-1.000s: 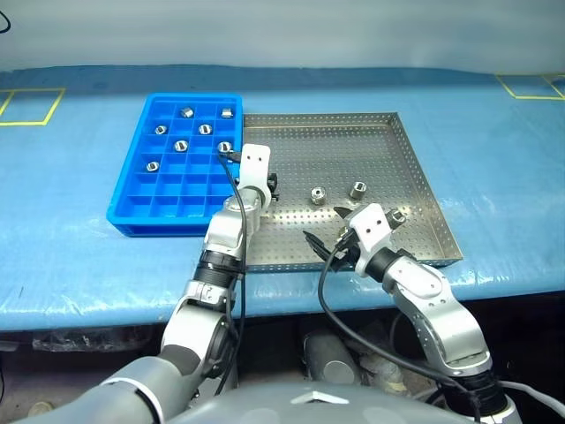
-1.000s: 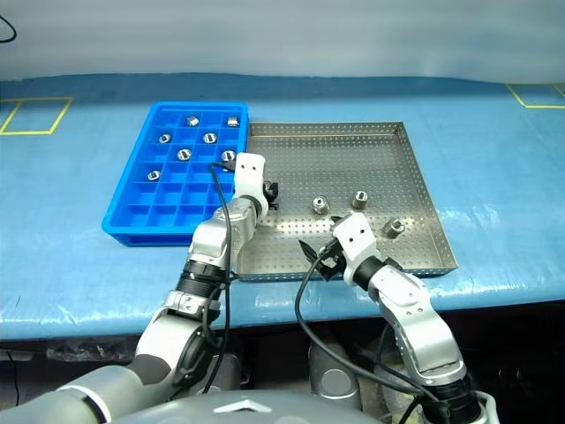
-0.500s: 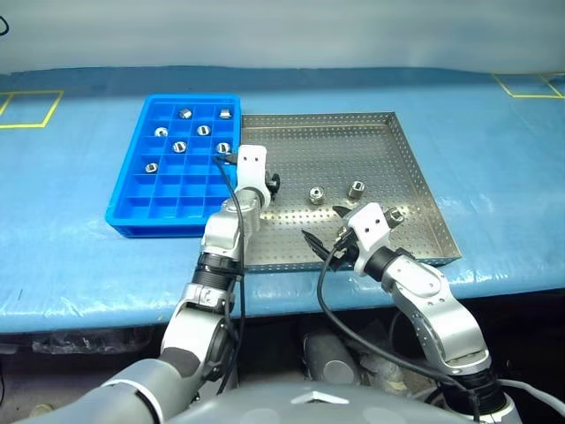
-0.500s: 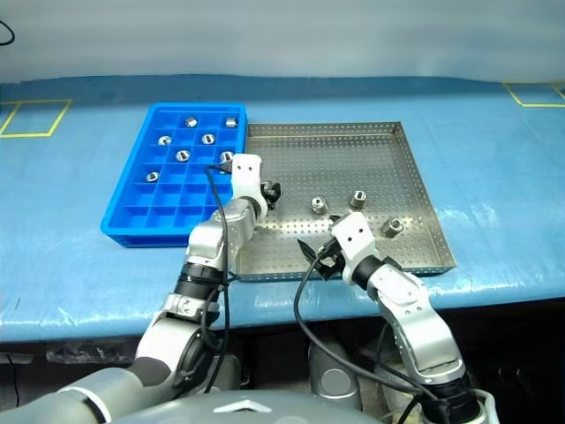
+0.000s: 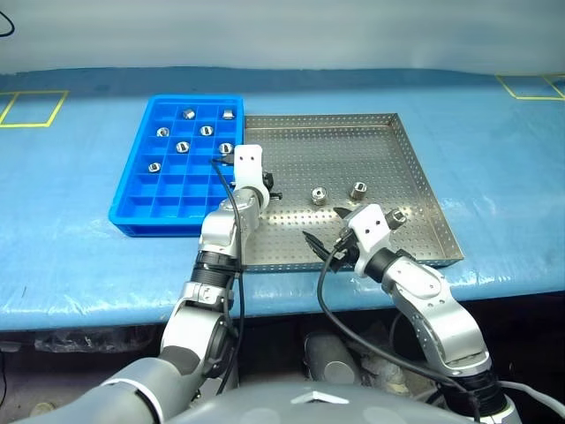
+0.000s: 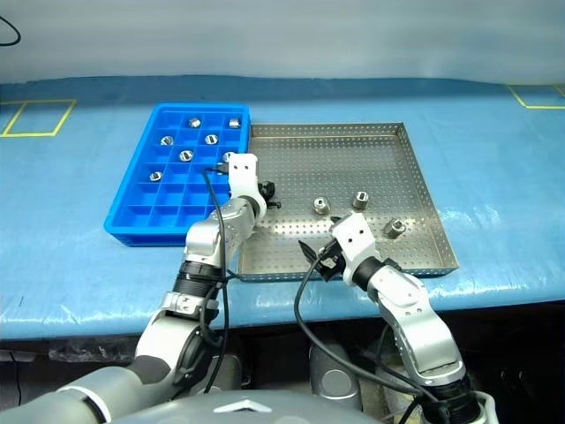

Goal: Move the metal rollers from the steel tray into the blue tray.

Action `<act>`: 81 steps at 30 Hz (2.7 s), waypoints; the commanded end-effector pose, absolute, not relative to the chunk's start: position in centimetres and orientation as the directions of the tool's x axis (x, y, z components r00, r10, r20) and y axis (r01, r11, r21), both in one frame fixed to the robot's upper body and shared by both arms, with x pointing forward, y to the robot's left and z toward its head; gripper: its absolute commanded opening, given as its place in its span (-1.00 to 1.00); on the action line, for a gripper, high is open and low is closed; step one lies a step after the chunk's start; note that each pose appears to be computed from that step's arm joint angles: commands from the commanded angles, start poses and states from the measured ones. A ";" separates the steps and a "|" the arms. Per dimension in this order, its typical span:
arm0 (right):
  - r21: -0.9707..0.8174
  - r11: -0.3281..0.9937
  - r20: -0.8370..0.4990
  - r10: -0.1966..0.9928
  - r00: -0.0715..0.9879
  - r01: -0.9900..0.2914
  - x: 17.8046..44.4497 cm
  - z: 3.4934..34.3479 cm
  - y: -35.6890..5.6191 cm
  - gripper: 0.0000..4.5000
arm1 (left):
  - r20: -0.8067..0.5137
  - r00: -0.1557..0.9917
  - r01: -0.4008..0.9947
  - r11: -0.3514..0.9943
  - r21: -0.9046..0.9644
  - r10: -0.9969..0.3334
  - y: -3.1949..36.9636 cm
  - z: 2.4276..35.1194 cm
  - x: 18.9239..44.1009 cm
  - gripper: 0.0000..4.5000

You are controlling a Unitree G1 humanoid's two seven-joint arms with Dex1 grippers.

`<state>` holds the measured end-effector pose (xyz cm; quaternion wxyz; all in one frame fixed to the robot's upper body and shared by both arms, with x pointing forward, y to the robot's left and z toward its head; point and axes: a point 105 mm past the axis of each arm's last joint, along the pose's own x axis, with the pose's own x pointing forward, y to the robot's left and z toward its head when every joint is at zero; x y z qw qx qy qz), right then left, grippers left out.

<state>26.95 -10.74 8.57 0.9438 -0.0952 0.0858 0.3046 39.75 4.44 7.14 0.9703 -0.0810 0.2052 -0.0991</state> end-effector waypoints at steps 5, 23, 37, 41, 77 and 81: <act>-0.143 0.795 -0.183 0.564 0.805 -0.590 27.1 9.4 -10.6 1.00 | -0.242 0.924 0.247 0.945 -0.216 -0.297 0.8 11.1 38.4 -0.56; -0.135 0.785 -0.189 0.578 0.794 -0.604 27.3 9.2 -10.3 1.00 | -0.050 0.929 -0.365 0.931 0.025 0.365 10.1 14.8 36.1 -0.56; -0.131 0.768 -0.212 0.595 0.775 -0.626 27.4 8.7 -10.2 1.00 | -0.076 0.602 -0.798 0.602 -0.023 0.795 20.5 13.2 32.0 -0.56; -0.135 0.760 -0.213 0.604 0.768 -0.636 27.5 8.7 -10.1 1.00 | -0.128 0.580 -0.810 0.586 0.011 0.804 21.0 11.8 31.4 -0.56; -0.074 0.847 -0.100 0.519 0.849 -0.526 29.0 10.7 -11.1 1.00 | 0.096 0.971 0.221 0.975 -0.026 -0.217 5.1 15.2 36.1 0.75; -0.074 0.870 -0.063 0.484 0.873 -0.487 29.4 11.5 -11.5 1.00 | 0.060 0.923 0.380 0.925 0.023 -0.380 2.4 14.0 35.5 0.75</act>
